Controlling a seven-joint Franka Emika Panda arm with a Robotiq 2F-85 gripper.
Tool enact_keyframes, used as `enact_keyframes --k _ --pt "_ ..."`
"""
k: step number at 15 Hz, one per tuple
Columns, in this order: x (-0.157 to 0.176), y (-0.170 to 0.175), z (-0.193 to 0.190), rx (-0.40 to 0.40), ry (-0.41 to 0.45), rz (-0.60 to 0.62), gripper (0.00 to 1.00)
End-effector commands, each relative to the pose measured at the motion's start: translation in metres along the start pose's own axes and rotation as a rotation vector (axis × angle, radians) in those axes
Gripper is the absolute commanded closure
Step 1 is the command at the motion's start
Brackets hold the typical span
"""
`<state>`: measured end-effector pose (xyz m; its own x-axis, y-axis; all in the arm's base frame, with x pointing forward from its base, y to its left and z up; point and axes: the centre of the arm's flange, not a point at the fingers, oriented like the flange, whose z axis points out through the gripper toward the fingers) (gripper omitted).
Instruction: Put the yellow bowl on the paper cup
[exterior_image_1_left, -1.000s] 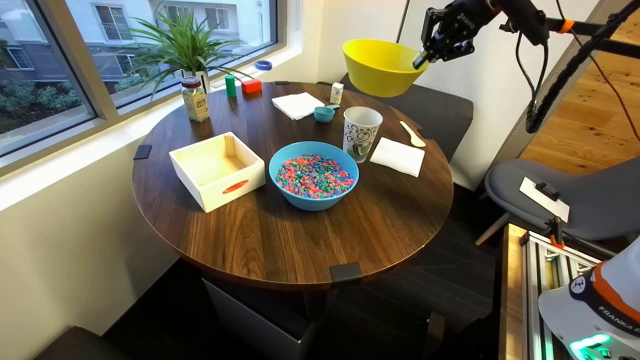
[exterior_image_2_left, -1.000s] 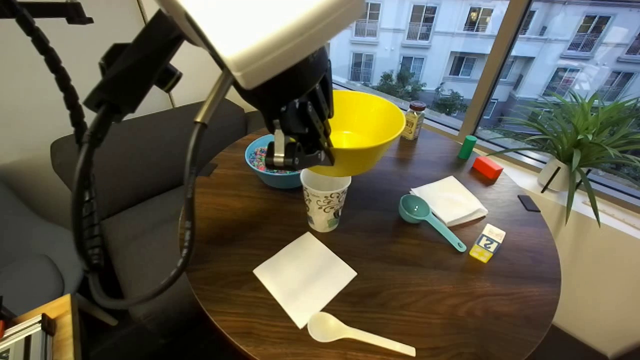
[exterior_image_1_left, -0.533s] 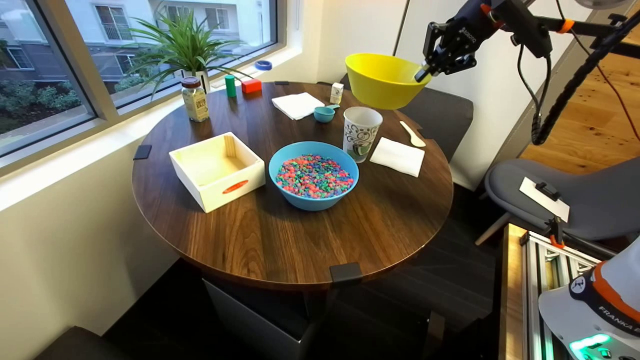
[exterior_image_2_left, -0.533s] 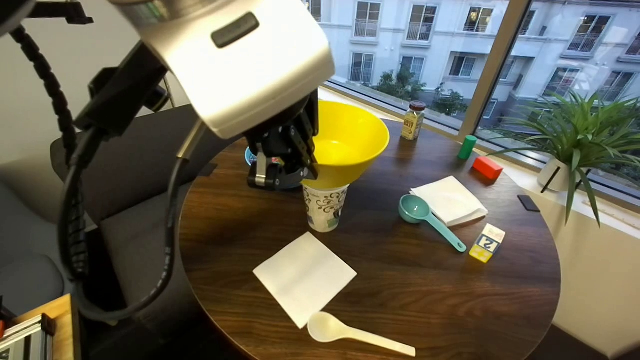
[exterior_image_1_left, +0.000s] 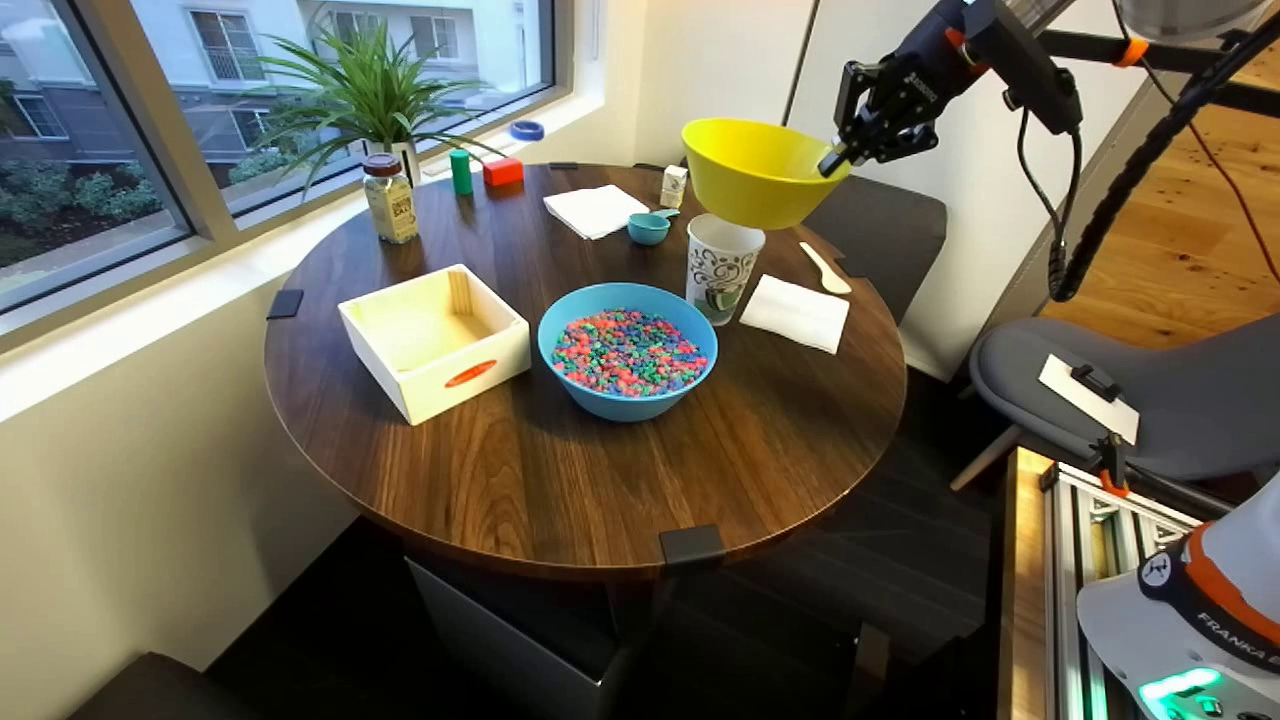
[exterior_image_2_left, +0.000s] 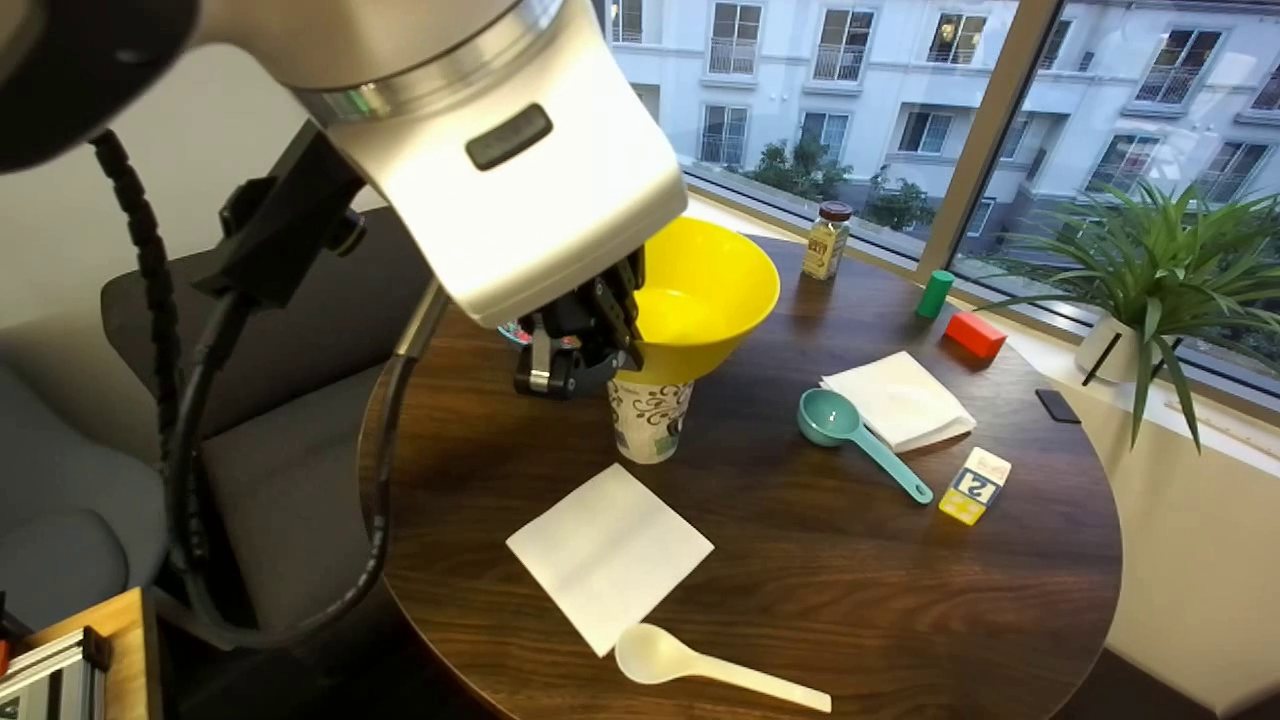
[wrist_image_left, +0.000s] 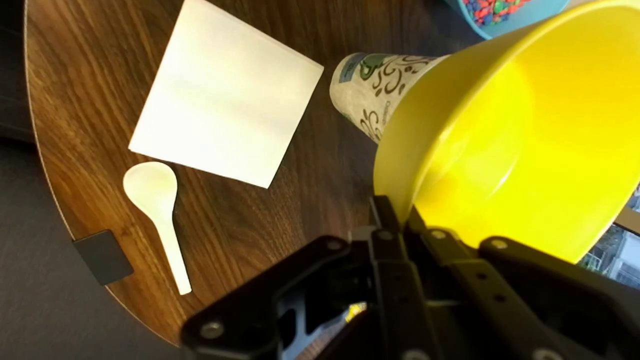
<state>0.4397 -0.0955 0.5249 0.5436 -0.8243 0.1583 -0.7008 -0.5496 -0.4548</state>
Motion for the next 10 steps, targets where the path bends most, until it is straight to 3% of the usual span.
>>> enact_keyframes --k 1,10 --pt "-0.005 -0.006 0.015 0.026 -0.006 -0.024 0.99" --pt "-0.013 -0.015 0.031 0.008 -0.010 -0.076 0.99"
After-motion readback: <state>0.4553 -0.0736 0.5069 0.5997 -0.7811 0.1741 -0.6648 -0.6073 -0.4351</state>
